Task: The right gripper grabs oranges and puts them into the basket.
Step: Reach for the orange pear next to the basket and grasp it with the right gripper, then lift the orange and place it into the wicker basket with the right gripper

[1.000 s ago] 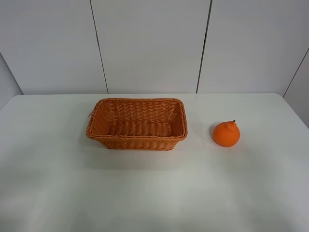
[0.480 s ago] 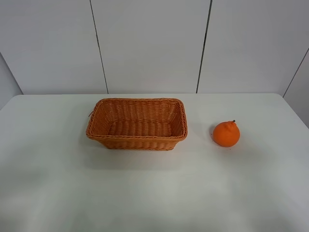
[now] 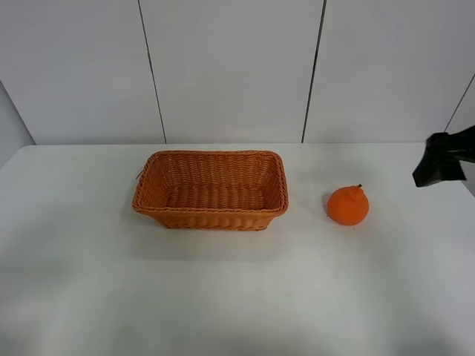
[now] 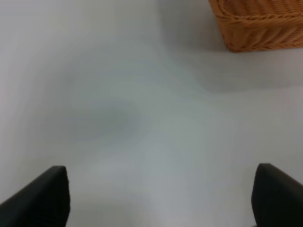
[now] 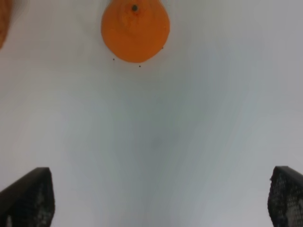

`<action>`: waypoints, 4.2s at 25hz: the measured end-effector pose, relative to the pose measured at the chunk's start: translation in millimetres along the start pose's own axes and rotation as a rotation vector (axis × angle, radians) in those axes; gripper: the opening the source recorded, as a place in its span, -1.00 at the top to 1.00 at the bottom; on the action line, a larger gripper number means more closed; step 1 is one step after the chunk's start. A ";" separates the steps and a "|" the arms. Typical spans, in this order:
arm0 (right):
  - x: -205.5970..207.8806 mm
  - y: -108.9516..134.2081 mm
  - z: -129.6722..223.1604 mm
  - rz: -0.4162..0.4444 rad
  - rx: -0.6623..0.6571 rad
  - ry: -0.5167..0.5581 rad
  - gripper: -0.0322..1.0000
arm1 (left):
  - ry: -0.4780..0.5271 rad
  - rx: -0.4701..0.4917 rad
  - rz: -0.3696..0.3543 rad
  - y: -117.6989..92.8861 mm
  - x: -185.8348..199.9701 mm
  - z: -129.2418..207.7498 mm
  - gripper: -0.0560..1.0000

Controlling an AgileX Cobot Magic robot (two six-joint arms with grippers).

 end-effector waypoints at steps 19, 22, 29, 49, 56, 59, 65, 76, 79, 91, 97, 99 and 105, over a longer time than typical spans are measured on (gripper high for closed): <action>-163.6 38.5 -84.8 -0.043 0.058 0.289 -0.40 | 0.000 0.000 0.000 0.0 0.0 0.0 -0.78; -174.5 34.0 -81.1 -0.023 0.043 0.313 -0.40 | 0.000 0.000 0.000 0.0 0.0 0.0 -0.78; -187.4 20.4 -77.7 0.000 0.015 0.336 -0.40 | 0.000 0.000 0.000 0.0 0.0 0.0 -0.78; -255.3 19.5 -55.0 -0.010 -0.010 0.419 -0.40 | 0.000 0.000 0.000 0.0 0.0 0.0 -0.78; -255.2 19.7 -55.5 -0.012 -0.007 0.418 0.31 | 0.000 0.000 0.000 0.0 0.0 0.0 -0.78; -250.4 19.8 -57.3 -0.013 -0.002 0.417 0.78 | 0.000 0.000 0.000 0.0 0.0 0.0 -0.78; -219.2 20.1 -76.8 -0.020 0.043 0.391 0.80 | 0.000 0.000 0.000 0.0 0.0 0.0 -0.78; -112.6 44.7 -164.3 -0.043 0.098 0.093 0.80 | 0.000 0.000 0.000 0.0 0.0 0.0 -0.78; -98.8 80.2 -172.6 -0.079 0.162 0.042 0.80 | 0.000 0.000 0.000 0.0 0.0 0.0 -0.78; -96.5 241.4 -140.4 -0.242 0.430 -0.025 0.80 | 0.000 0.000 0.000 0.0 0.0 0.0 -0.78; -152.2 291.2 -120.8 -0.284 0.482 -0.028 0.80 | 0.000 0.000 0.000 0.0 0.0 0.0 -0.78; -172.3 298.7 -116.5 -0.290 0.482 -0.027 0.80 | 0.000 0.000 0.000 0.0 0.0 0.0 -0.78; -225.8 298.4 -98.8 -0.263 0.485 0.040 0.80 | 0.000 0.000 0.000 0.0 0.0 0.0 -0.78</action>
Point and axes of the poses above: a point on each arm's last joint axis where the gripper is mounted, x pointing back along that axis away from the gripper, y along the wrist's bending axis when the last joint is at zero, z = x × y, the point moved 7 cm from there along -x, pointing out along that axis toward the gripper
